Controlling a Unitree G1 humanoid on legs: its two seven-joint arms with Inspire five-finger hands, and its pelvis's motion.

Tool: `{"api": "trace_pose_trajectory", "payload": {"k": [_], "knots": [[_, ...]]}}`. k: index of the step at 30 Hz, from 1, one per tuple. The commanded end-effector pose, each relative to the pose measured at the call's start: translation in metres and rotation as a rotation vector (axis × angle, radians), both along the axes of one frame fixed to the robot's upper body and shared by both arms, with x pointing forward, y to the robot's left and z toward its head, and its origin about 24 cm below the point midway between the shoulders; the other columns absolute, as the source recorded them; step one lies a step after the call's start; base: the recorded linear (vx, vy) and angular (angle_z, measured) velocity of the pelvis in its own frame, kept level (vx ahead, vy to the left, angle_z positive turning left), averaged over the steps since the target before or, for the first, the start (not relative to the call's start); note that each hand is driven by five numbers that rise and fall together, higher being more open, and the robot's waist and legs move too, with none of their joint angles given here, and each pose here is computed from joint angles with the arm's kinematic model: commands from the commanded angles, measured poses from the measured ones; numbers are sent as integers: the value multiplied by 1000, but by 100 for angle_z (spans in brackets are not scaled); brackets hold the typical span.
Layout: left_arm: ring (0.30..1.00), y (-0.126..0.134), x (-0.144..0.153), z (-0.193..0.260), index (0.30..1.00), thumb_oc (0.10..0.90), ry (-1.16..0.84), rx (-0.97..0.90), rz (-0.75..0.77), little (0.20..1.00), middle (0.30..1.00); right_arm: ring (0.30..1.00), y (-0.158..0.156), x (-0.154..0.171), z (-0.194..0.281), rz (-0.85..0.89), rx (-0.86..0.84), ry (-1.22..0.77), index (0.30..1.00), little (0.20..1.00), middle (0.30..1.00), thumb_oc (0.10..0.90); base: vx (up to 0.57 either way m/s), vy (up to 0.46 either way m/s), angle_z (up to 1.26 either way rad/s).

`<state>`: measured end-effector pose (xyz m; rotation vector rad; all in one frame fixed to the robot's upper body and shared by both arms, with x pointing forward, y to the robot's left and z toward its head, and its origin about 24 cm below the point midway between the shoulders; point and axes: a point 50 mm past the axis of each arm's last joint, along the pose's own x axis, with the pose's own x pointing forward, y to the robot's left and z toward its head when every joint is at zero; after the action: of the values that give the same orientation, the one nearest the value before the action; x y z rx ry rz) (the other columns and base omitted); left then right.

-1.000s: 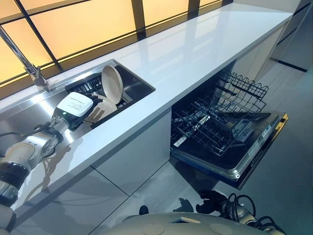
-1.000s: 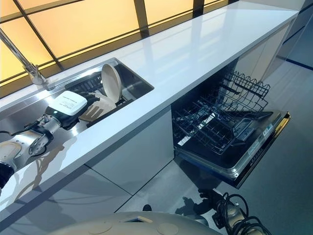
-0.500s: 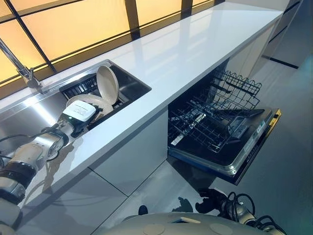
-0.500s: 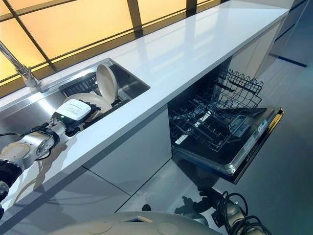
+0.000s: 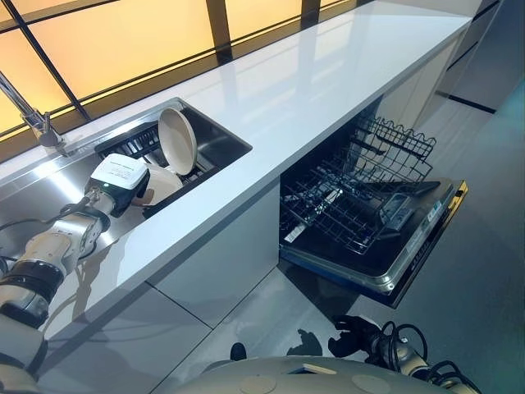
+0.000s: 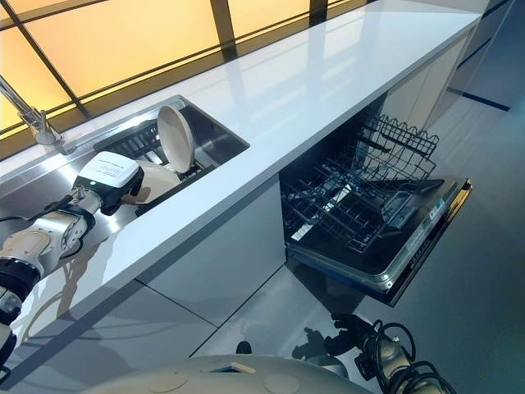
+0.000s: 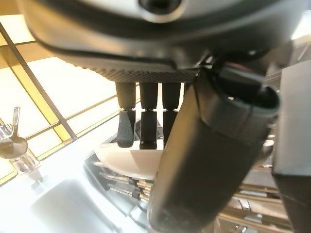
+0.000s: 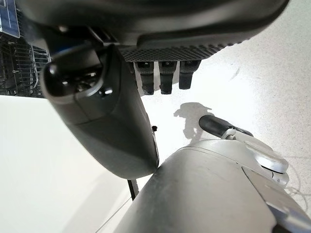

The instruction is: Pick up plates and place into dishwasher.

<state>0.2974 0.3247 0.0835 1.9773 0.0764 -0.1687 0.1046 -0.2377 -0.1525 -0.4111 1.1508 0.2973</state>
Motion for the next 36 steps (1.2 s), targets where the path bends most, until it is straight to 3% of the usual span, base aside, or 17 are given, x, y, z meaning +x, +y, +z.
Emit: {"api": "trace_pose_trajectory", "payload": {"k": [1, 10, 20, 28, 36], "knots": [[300, 20, 29, 130, 300, 100, -476, 47, 55, 200, 300, 900, -5, -6, 1, 71, -11, 25, 900, 900, 900, 800, 0, 0, 0], [316, 18, 22, 192, 316, 119, -651, 48, 4, 219, 316, 900, -3, -7, 0, 69, -10, 28, 900, 900, 900, 800, -6, -5, 1], [300, 4, 7, 224, 300, 100, -847, -129, -120, 200, 300, 900, 6, -2, 0, 40, 29, -24, 900, 900, 900, 800, -4, -13, 6], [300, -3, -1, 225, 300, 100, -897, -196, -178, 200, 300, 900, 22, 26, 13, 19, 125, -193, 900, 900, 900, 800, 0, 0, 0], [300, -1, -15, 220, 300, 100, -943, -189, -183, 200, 300, 900, 58, 87, 66, -34, 342, -531, 900, 900, 900, 800, 0, 0, 0]]}}
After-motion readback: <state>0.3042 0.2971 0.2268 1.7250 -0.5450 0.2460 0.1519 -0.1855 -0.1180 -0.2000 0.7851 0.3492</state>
